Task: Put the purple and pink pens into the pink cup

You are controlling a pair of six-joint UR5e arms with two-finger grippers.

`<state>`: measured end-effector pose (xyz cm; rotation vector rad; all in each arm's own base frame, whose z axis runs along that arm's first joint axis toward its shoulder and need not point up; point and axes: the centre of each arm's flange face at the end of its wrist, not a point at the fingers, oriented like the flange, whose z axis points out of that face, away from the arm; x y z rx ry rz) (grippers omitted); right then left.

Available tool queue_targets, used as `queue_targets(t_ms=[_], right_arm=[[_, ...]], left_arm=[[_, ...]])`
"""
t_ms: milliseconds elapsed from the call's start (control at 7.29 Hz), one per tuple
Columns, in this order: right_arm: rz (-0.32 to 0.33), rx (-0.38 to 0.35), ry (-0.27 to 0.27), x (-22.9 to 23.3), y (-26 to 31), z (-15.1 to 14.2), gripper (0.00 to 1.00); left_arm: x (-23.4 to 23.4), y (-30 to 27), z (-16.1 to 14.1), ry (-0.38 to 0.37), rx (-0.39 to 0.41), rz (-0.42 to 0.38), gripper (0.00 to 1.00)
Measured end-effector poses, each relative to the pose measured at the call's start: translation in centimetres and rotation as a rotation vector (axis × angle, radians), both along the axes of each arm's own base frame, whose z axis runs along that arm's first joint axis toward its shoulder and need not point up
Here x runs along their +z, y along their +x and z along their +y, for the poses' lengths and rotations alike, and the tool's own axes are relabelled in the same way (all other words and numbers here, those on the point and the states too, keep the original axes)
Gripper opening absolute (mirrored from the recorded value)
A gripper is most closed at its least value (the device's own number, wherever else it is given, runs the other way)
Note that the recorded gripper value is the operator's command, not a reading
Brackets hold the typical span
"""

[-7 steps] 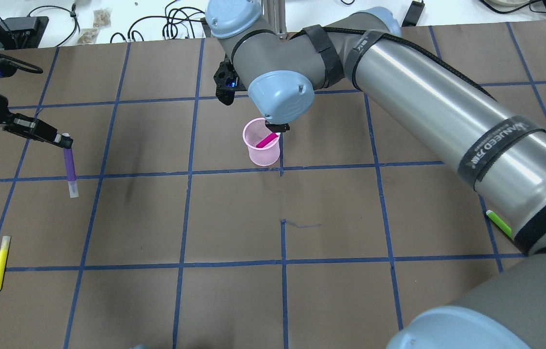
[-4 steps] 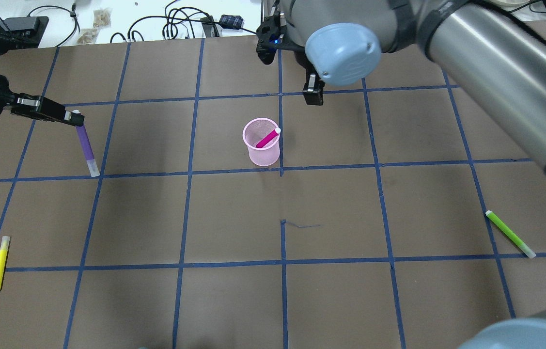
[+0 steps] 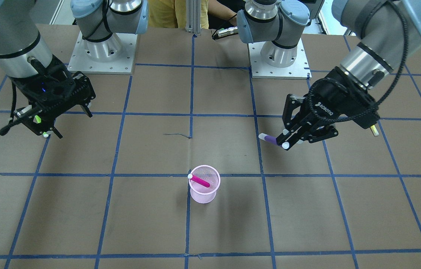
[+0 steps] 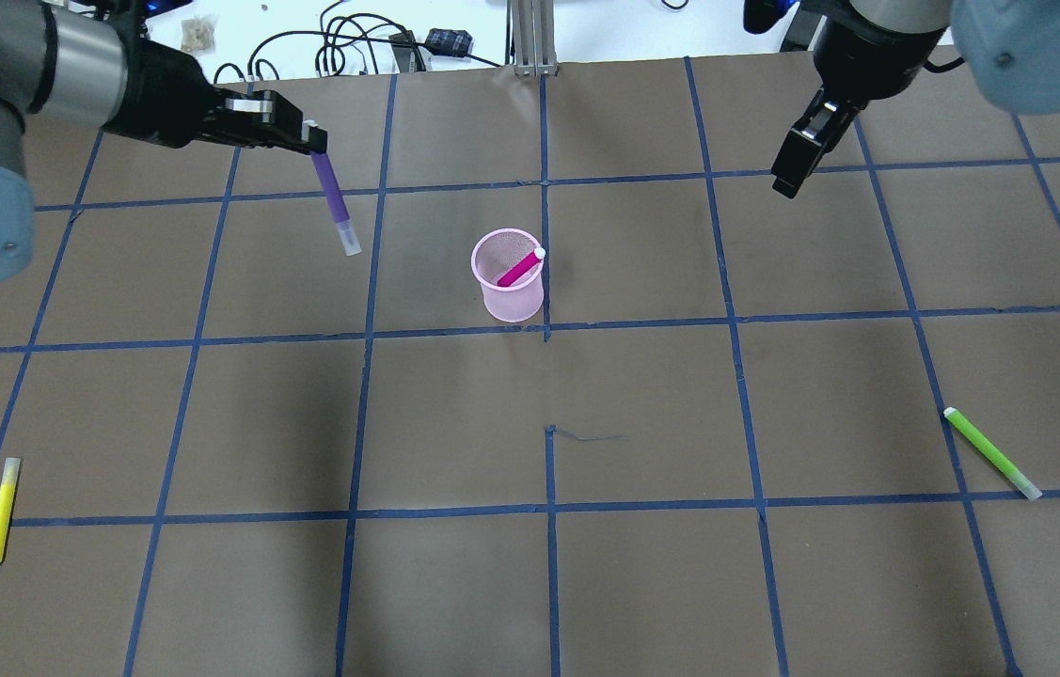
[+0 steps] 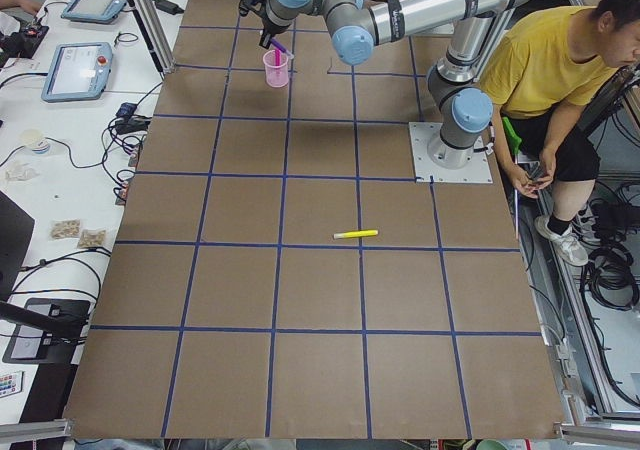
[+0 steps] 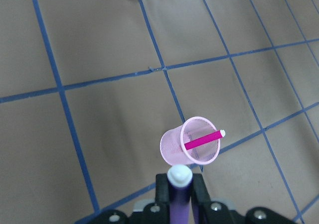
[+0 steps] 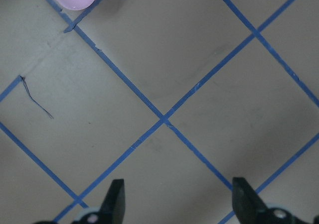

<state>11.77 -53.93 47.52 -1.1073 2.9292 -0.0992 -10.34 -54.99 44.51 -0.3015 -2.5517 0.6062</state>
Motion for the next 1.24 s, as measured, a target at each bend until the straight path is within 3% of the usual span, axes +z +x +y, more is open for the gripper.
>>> queue_targets(t_ms=[275,412,686,1235], right_arm=[[-0.036,-0.352,-0.027,0.8,1.5,1.5,1.0],[-0.055,-0.459,-0.053,1.2,3.2,1.5,1.0],[-0.08,-0.528,-0.088,1.7,4.9,1.3,1.0],[-0.092,-0.644,-0.083,1.5,4.3,1.1,1.0]], left_arm=[[-2.4,-5.4,-1.3,-0.039,0.102,0.028,0.0],[-3.6,-7.9,-1.7,-0.053,0.142,0.037,0.0],[-6.7,-11.5,-2.3,-0.059,0.196,0.053,0.0],[-11.3,-12.4,-2.2,-0.077,0.207,0.062,0.0]])
